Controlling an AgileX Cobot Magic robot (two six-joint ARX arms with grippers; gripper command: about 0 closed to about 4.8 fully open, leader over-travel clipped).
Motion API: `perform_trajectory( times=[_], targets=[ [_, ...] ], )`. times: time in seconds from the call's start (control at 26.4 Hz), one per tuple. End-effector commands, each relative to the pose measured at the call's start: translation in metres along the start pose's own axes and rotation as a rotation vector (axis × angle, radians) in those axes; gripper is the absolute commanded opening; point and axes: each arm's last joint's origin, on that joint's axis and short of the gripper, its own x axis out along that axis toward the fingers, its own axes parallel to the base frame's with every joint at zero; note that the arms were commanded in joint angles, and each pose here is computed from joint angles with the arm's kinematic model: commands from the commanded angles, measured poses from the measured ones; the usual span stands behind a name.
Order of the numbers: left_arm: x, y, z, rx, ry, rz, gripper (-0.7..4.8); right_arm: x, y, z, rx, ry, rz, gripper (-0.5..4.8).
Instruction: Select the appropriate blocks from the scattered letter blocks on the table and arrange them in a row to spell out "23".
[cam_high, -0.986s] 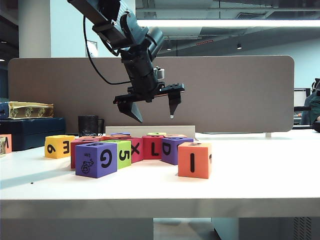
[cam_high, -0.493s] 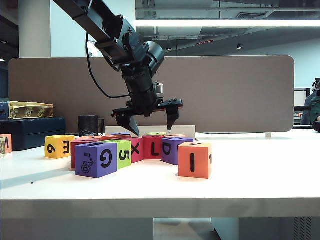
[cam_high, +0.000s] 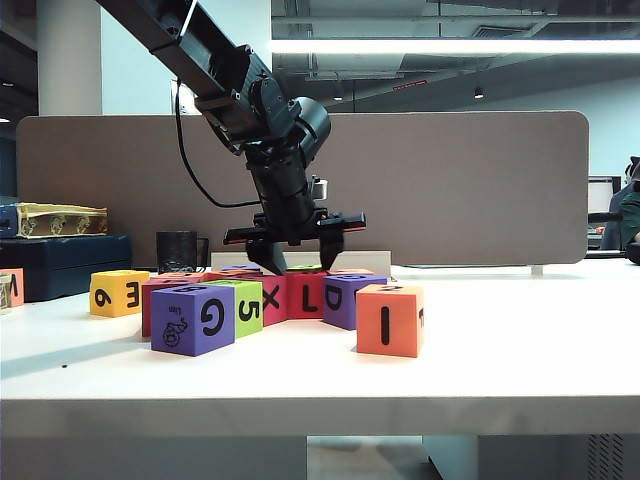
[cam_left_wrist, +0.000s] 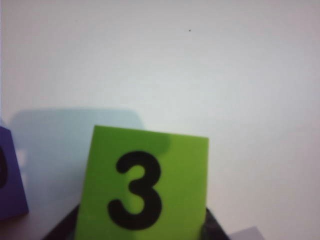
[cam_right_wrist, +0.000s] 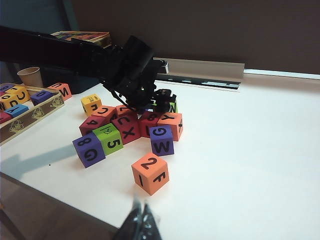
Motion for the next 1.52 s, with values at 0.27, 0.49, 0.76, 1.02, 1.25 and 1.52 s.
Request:
perform_trajectory(
  times=[0.27,0.49,0.76,1.02,1.25,1.52],
  targets=[
    [-0.004,-0.001,0.005,0.033,-0.018,-0.011,2.37,-0.002,0.001,0.001,-0.016,-0.023,-0.001,-0.01],
    [-0.056,-0.011,0.056,0.091,-0.040,-0.127,2.37,-0.002,0.001,0.001,-0.017,-0.024,-0.002,-0.01],
    [-0.107,-0.028,0.070,0.110,0.113,-0.398,2.37,-0.002,0.001,0.001,-0.017,-0.024,-0.002,-0.01],
    [-0.128,-0.055,0.048,0.154,0.309,-0.509,2.37,-0.002,0.001,0.001,-0.020,-0.025,-0.025,-0.01],
    [-0.146,-0.098,0.018,0.271,0.410,-0.566,2.37,-0.002,0.000,0.001,-0.020,-0.025,-0.028,-0.01],
    [-0.161,-0.141,-0.016,0.354,0.373,-0.370,2.37,-0.002,0.000,0.001,-0.020,-0.025,-0.028,-0.01]
  ],
)
